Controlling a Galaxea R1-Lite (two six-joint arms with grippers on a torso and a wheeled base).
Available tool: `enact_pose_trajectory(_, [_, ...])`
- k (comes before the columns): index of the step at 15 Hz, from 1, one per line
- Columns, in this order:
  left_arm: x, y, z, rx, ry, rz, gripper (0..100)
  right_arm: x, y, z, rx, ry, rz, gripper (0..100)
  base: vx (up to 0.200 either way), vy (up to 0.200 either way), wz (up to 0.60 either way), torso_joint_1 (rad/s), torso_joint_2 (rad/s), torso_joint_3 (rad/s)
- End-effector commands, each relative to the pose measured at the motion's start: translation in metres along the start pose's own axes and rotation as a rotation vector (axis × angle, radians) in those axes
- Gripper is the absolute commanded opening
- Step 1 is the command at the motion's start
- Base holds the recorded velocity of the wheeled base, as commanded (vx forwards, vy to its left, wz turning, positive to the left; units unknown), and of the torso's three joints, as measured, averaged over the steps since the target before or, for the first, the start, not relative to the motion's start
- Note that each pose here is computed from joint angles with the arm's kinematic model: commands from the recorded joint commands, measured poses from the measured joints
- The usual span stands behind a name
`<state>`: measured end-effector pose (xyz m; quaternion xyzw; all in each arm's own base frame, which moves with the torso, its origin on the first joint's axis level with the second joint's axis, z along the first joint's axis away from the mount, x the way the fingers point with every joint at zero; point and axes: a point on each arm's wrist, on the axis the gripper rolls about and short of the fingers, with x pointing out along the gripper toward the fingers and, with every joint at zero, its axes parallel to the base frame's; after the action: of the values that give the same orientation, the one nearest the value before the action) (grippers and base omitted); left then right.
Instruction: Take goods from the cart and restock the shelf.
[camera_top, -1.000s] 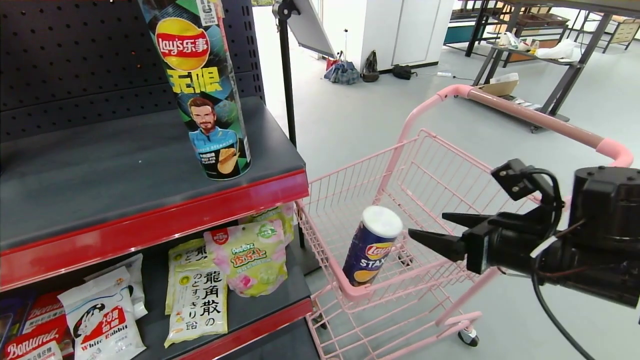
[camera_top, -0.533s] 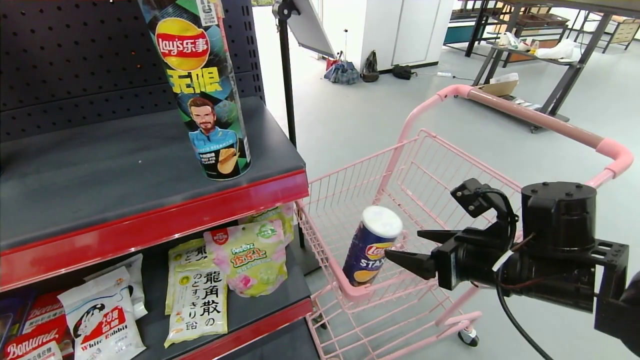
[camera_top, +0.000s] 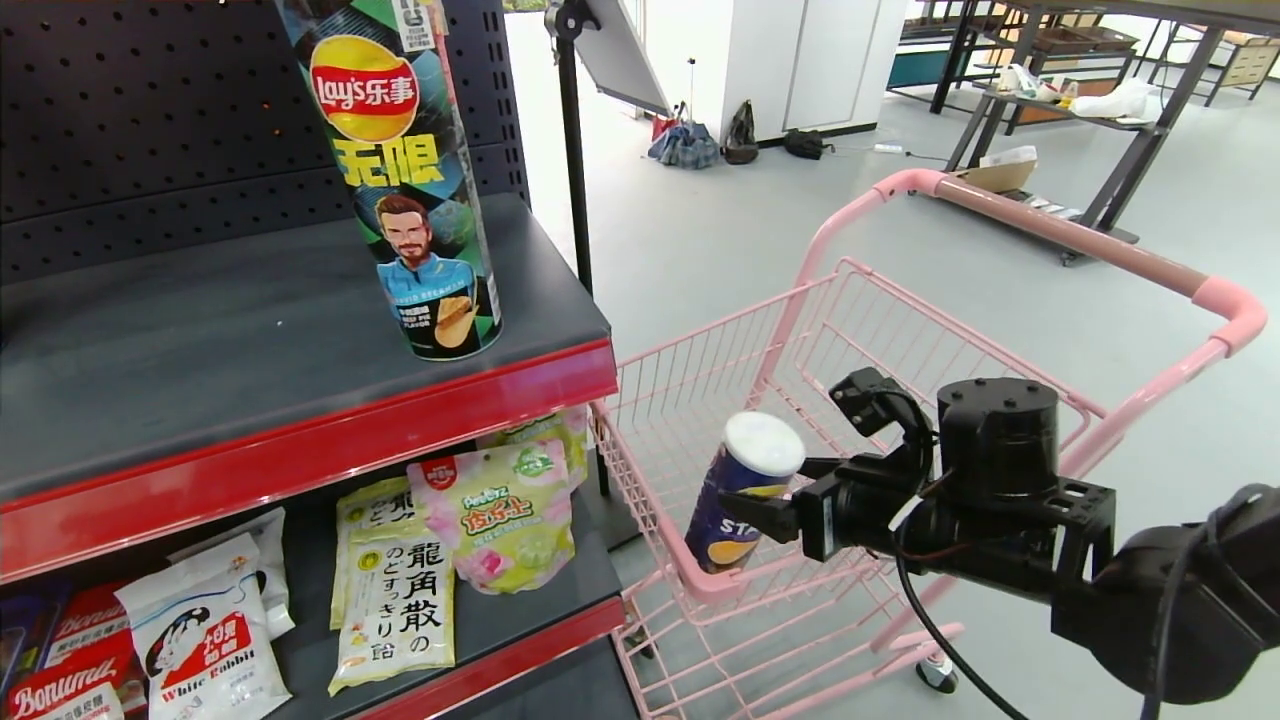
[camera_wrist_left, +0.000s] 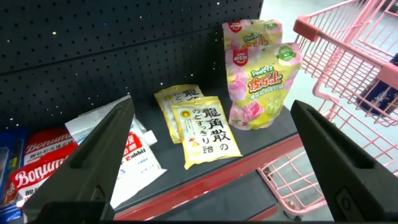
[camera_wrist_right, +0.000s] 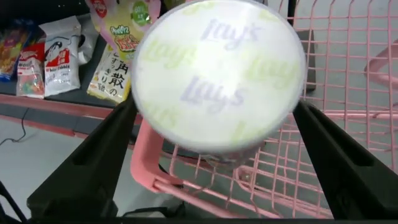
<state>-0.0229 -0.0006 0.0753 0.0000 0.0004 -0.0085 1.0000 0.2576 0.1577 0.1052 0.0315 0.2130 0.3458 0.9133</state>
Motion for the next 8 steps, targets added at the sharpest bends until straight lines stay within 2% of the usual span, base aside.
enact_pose_trajectory(1, [0.000, 0.000, 0.000, 0.000, 0.001, 0.000, 100, 0.016, -0.002, -0.002, 0.007, 0.015, 0.001, 100, 0.000, 0.000, 0.00, 0.000, 0.00, 0.000])
enact_pose_trajectory(8, [0.000, 0.000, 0.000, 0.000, 0.001, 0.000, 100, 0.035, -0.010, -0.005, 0.043, 0.025, -0.008, 100, 0.000, 0.000, 0.00, 0.000, 0.00, 0.000])
